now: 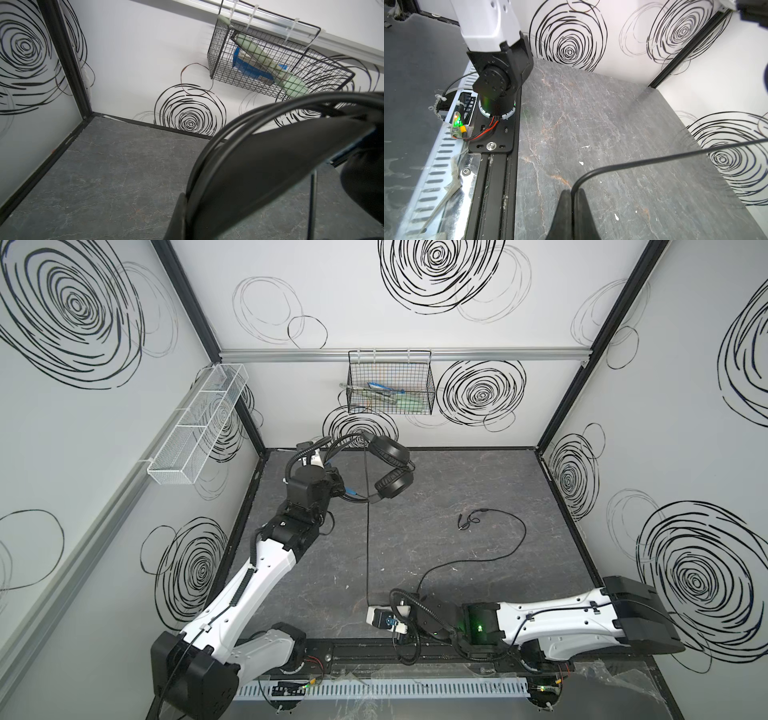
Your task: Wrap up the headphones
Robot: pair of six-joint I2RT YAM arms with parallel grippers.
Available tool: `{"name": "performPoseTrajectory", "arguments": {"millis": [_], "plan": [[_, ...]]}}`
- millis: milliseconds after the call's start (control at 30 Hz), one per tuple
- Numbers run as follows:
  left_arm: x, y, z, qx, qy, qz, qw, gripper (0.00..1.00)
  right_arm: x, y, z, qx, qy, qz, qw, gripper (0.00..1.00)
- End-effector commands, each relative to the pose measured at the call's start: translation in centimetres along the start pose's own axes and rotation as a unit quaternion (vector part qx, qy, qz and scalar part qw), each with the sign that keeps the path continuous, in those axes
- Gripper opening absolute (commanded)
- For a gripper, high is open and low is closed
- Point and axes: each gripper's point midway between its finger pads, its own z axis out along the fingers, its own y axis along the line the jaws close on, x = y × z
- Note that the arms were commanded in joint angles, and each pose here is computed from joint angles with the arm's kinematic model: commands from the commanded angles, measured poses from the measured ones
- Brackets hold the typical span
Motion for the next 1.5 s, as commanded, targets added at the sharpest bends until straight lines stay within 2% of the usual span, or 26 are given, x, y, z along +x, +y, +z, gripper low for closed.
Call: {"name": "performPoseTrajectory", "arguments": {"millis": [0,167,333,567,767,1100,1300,1467], "plan": [[-4.4,0.9,-0.8,-0.026,-0.089,-0.021,0.995,0.00,-3.1,0.0,-2.0,-0.007,-0.036,-0.022,0.999,0.00],[-3.9,1.2,-1.0,-0.051,-0.092,0.019,0.994,0.00,-5.0,-1.8,-3.8,0.023,-0.065,-0.028,0.997,0.00],[-3.7,-0.2,-1.8,-0.061,-0.101,0.086,0.989,0.00,-6.2,-3.9,-4.7,0.063,-0.061,-0.052,0.995,0.00],[-2.8,-1.6,-1.9,-0.070,-0.092,0.153,0.981,0.00,-8.5,-7.2,-5.7,0.103,-0.059,-0.074,0.990,0.00],[-1.8,-2.0,-1.6,-0.071,-0.079,0.181,0.978,0.00,-10.7,-10.8,-6.8,0.144,-0.067,-0.083,0.984,0.00],[-0.4,-3.4,-1.3,-0.044,-0.052,0.230,0.971,0.00,-11.9,-18.2,-8.8,0.245,-0.034,-0.092,0.964,0.00],[0.7,-3.8,-1.7,-0.041,-0.027,0.263,0.964,0.00,-12.0,-20.8,-9.9,0.292,-0.018,-0.076,0.953,0.00],[1.4,-3.7,-2.4,-0.031,-0.015,0.268,0.963,0.00,-12.1,-22.2,-10.8,0.324,-0.006,-0.064,0.944,0.00]]}}
